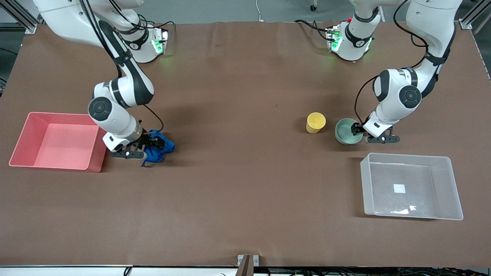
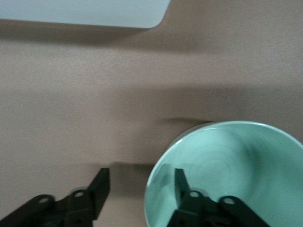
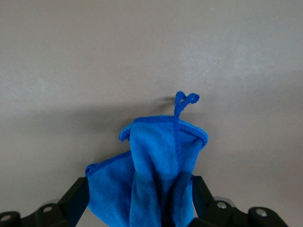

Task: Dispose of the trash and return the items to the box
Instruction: 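Grasp the blue cloth with the right gripper while the left gripper grasps the bowl, then carry the cloth into the pink bin while the left gripper lowers the bowl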

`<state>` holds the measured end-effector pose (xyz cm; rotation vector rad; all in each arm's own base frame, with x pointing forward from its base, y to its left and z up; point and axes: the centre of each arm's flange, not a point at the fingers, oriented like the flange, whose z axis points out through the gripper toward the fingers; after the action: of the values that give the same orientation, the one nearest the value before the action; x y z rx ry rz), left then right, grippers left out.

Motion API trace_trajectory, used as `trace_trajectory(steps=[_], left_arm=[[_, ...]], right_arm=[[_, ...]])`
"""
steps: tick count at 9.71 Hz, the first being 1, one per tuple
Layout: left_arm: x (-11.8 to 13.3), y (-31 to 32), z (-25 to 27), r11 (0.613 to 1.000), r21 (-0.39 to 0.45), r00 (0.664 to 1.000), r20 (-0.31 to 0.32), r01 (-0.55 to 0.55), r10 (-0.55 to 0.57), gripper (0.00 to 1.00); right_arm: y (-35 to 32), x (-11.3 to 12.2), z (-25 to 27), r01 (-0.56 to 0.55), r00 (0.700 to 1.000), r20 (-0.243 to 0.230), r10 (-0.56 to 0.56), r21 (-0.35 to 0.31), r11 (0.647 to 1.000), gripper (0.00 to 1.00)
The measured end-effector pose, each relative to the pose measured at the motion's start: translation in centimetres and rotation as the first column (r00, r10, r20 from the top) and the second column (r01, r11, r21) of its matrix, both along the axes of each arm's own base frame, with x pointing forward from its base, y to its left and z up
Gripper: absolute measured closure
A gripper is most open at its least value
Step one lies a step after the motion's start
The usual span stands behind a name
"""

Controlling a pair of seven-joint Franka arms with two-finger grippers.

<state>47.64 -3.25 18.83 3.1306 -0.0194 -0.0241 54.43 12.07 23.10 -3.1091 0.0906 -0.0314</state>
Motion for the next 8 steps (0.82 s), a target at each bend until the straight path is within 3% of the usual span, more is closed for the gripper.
trace_trajectory(steps=[1, 3, 6, 8], left_arm=[[0.0, -0.7, 0.0, 1.0, -0.004, 1.0, 0.004, 0.013, -0.013, 0.58], [-0.1, -1.0, 0.1, 1.0, -0.006, 1.0, 0.005, 0.022, -0.022, 0.88], [0.4, -0.9, 3.6, 0.998, -0.005, 0.998, 0.038, 0.056, -0.056, 0.96], [1.1, -0.8, 8.8, 0.999, -0.021, 0.999, 0.042, 0.031, -0.03, 0.96]], right_arm=[[-0.3, -0.3, -0.5, -0.009, 1.0, 0.001, 0.009, -0.009, 1.0, 0.15], [-0.4, -1.1, -1.4, -0.017, 1.0, -0.01, 0.017, -0.014, 1.0, 0.44], [-0.5, -1.5, -2.4, -0.013, 1.0, -0.023, 0.013, -0.014, 1.0, 0.92], [-0.9, -1.1, -1.8, 0.0, 0.999, -0.033, -0.001, -0.02, 1.0, 0.94]])
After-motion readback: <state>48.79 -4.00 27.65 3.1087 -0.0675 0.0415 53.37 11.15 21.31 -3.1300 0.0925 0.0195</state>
